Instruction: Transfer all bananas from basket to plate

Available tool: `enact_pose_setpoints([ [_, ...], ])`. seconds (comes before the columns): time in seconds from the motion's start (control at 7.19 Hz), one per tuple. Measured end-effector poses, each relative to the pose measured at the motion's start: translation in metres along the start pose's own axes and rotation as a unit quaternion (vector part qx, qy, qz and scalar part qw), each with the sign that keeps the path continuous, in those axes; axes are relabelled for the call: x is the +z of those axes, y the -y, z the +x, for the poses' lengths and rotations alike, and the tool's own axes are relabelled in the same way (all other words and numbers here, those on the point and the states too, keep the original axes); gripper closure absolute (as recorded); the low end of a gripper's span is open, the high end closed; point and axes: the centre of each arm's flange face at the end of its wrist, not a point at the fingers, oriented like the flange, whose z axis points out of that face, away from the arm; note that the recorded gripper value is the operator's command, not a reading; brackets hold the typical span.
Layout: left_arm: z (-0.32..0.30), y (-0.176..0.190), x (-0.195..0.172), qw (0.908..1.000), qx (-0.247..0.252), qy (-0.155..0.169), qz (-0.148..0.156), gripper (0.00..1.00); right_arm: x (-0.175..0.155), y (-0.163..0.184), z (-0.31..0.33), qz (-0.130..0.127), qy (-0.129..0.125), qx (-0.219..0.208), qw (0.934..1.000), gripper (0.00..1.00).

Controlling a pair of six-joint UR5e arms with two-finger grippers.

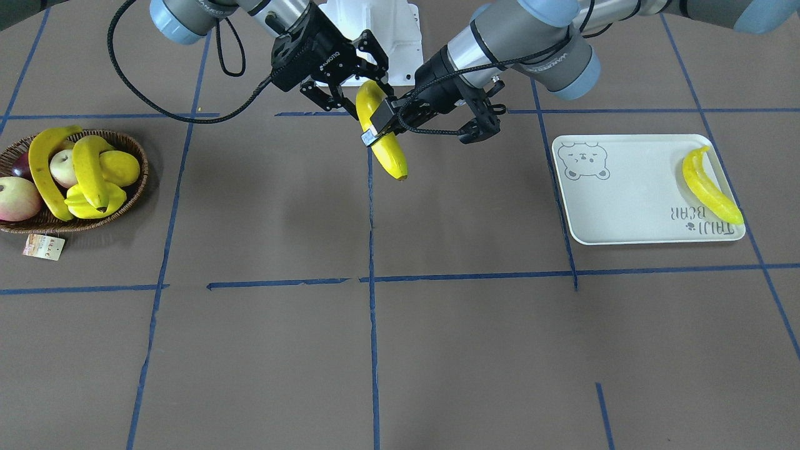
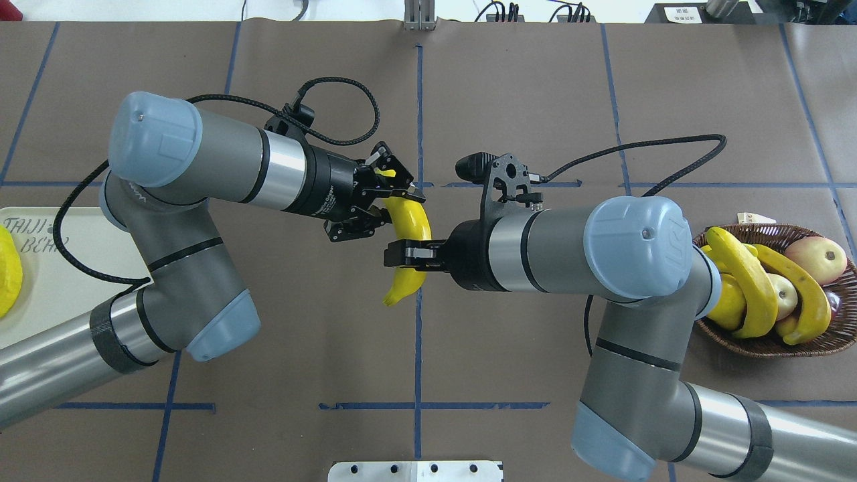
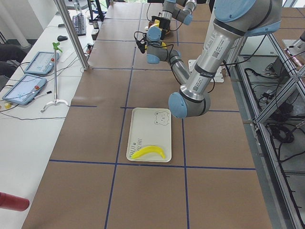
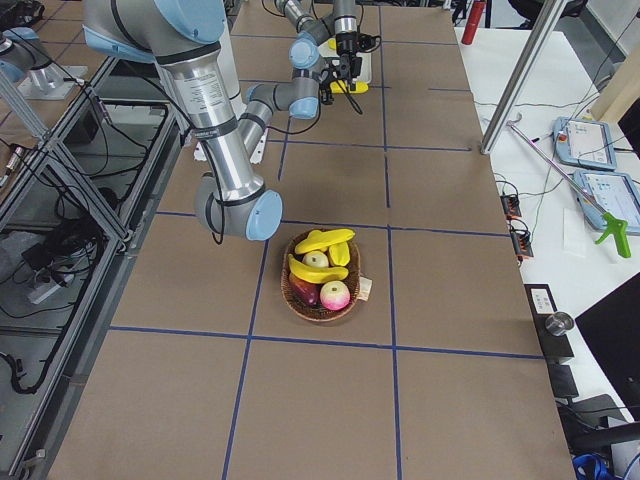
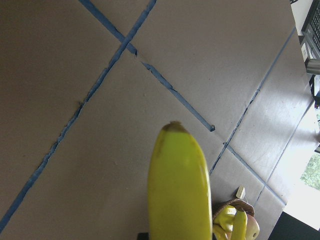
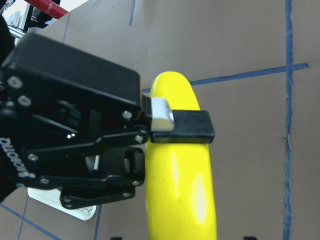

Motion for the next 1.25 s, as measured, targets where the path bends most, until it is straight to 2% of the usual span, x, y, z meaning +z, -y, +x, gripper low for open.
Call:
enact_pose_setpoints([
  [0.28, -0.014, 0.014, -0.003, 0.9999, 0.006, 0.010, 0.010, 1.00, -0.004, 0.007, 0.002, -0.001, -0.002, 0.002, 1.0000, 0.01],
  [0.56, -0.043, 0.053, -0.018, 0.9985, 0.006, 0.032, 0.044, 1.00, -0.016, 0.024, 0.016, -0.026, -0.012, 0.009, 0.9996, 0.01],
  [0.83, -0.071, 0.108, -0.048, 0.9925, 0.015, 0.070, 0.099, 1.00, -0.037, 0.055, 0.045, -0.052, -0.052, 0.031, 0.9968, 0.01],
  [0.97, -0.093, 0.133, -0.066, 0.9879, 0.020, 0.093, 0.123, 1.00, -0.045, 0.069, 0.064, -0.057, -0.078, 0.040, 0.9946, 0.01],
  [1.25, -0.164, 0.180, -0.112, 0.9764, 0.023, 0.147, 0.157, 1.00, -0.056, 0.081, 0.121, -0.065, -0.136, 0.015, 0.9884, 0.01],
])
